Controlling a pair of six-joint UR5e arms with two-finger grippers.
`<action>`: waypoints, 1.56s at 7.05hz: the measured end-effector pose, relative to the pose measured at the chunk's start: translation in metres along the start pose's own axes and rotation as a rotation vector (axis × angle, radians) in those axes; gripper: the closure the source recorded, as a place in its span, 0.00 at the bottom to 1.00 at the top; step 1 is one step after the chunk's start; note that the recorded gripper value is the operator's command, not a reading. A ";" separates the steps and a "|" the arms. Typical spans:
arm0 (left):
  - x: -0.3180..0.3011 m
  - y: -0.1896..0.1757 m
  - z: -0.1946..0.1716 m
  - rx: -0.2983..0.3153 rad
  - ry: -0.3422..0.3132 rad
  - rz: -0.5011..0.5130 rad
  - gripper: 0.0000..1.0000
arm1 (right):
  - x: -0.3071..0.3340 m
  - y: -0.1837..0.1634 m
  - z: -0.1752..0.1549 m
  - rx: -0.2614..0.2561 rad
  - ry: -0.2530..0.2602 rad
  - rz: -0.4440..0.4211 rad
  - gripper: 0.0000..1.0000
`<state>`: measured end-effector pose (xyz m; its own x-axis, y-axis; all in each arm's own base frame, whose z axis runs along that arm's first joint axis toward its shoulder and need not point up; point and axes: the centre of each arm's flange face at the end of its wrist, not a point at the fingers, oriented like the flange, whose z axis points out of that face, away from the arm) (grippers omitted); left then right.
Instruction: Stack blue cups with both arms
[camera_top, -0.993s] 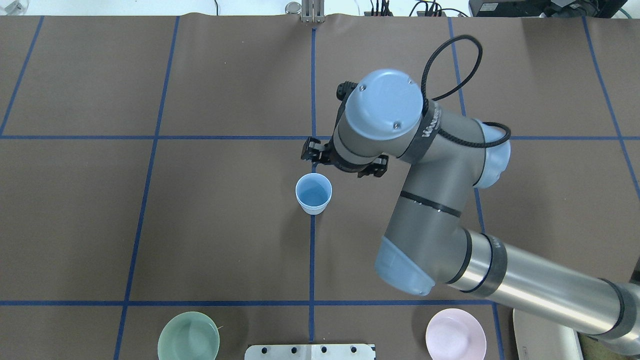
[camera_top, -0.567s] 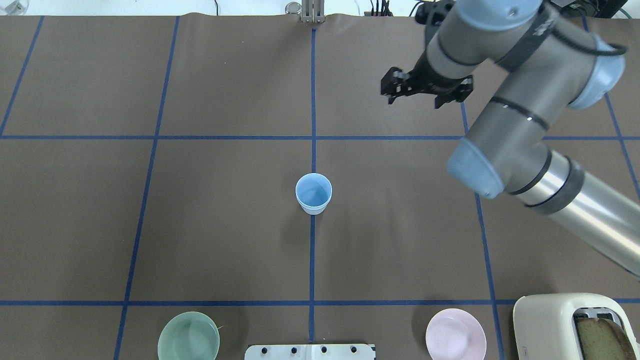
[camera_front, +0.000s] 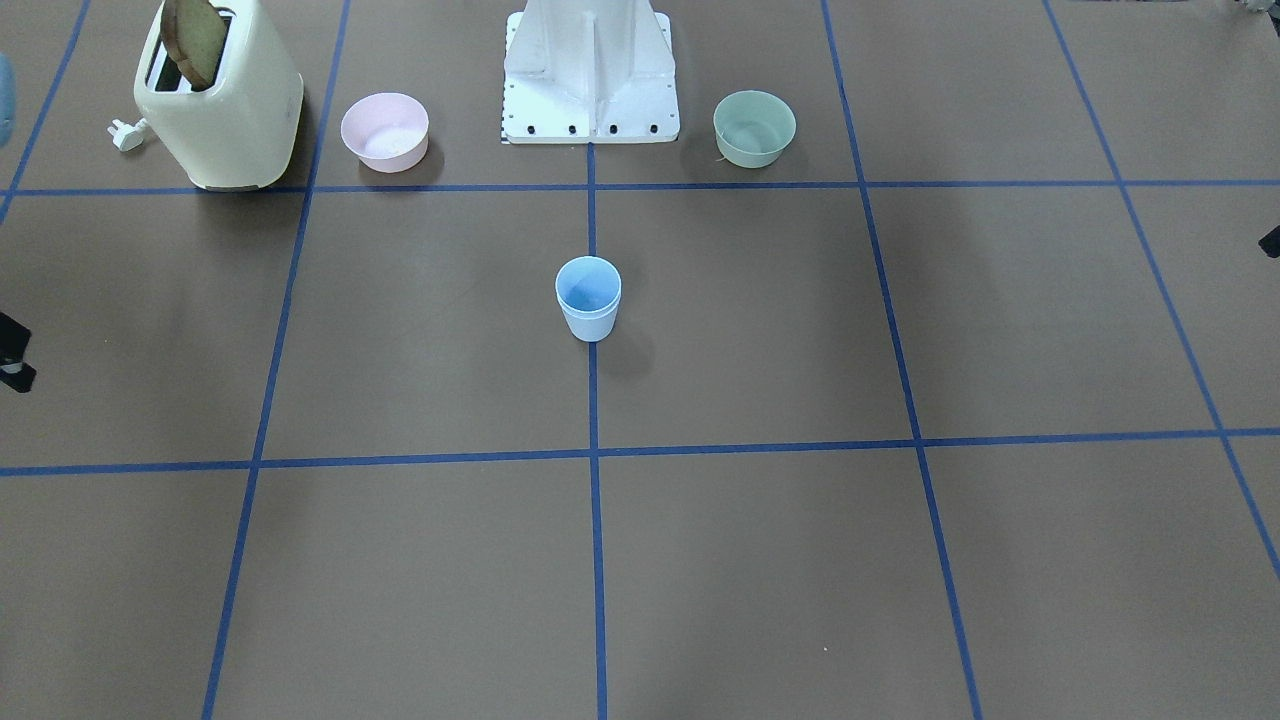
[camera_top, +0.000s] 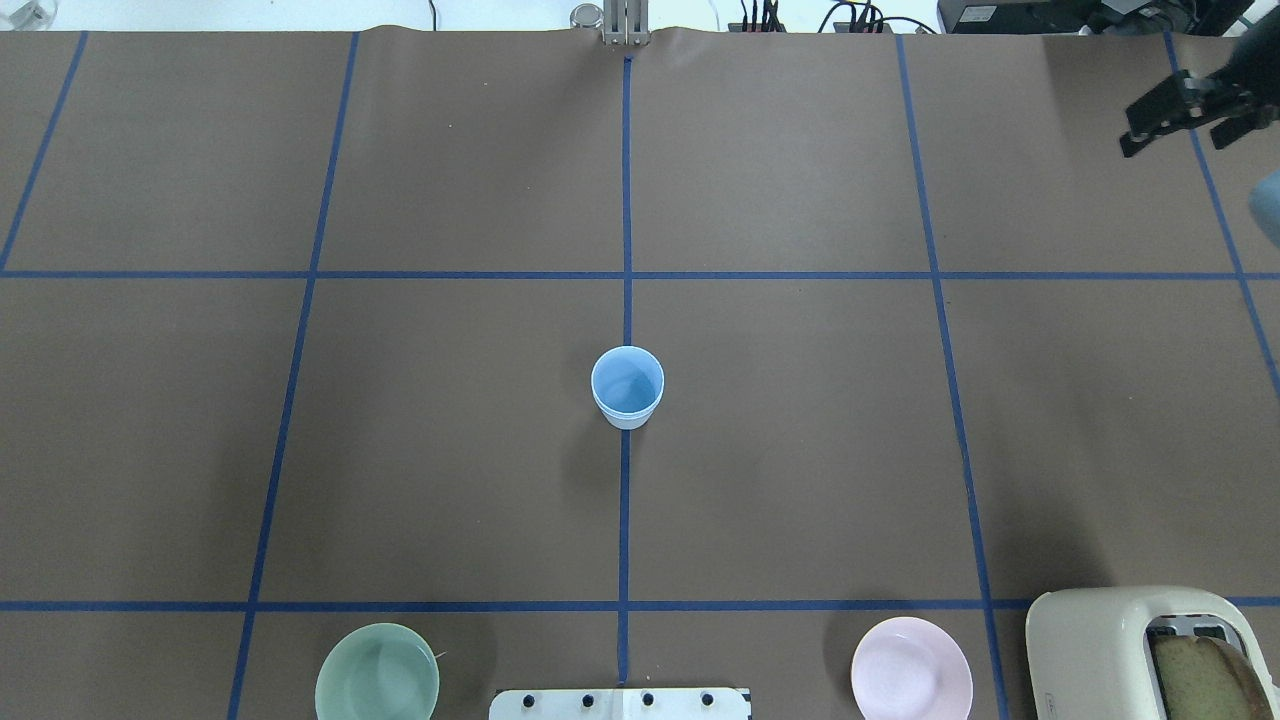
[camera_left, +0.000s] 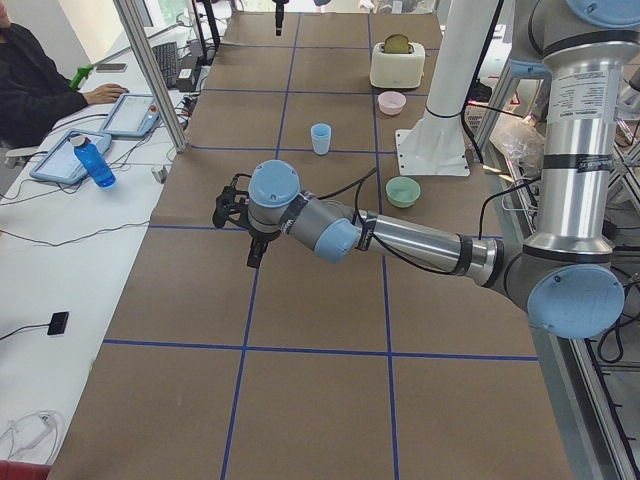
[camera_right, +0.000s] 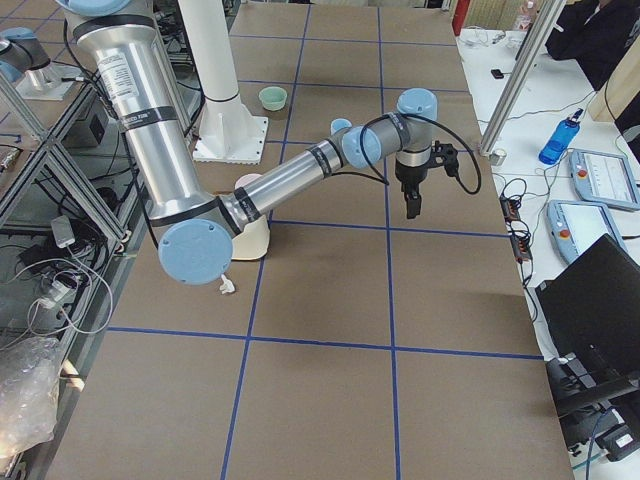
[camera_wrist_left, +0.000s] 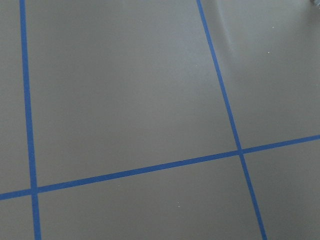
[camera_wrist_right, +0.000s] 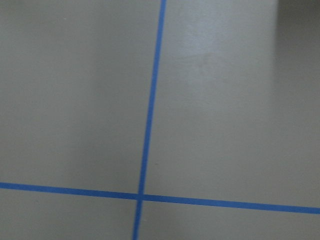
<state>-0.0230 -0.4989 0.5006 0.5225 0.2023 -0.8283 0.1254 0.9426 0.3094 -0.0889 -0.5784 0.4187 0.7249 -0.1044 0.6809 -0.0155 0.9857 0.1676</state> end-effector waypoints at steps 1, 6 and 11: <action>-0.005 0.003 -0.002 0.001 -0.004 -0.006 0.03 | 0.044 0.018 0.001 -0.016 0.007 -0.016 0.00; -0.048 0.018 0.002 -0.016 -0.028 -0.071 0.02 | 0.130 0.072 0.015 0.014 0.016 -0.050 0.00; -0.060 0.025 0.002 -0.022 -0.037 -0.079 0.02 | 0.124 0.063 0.008 0.050 0.017 -0.042 0.00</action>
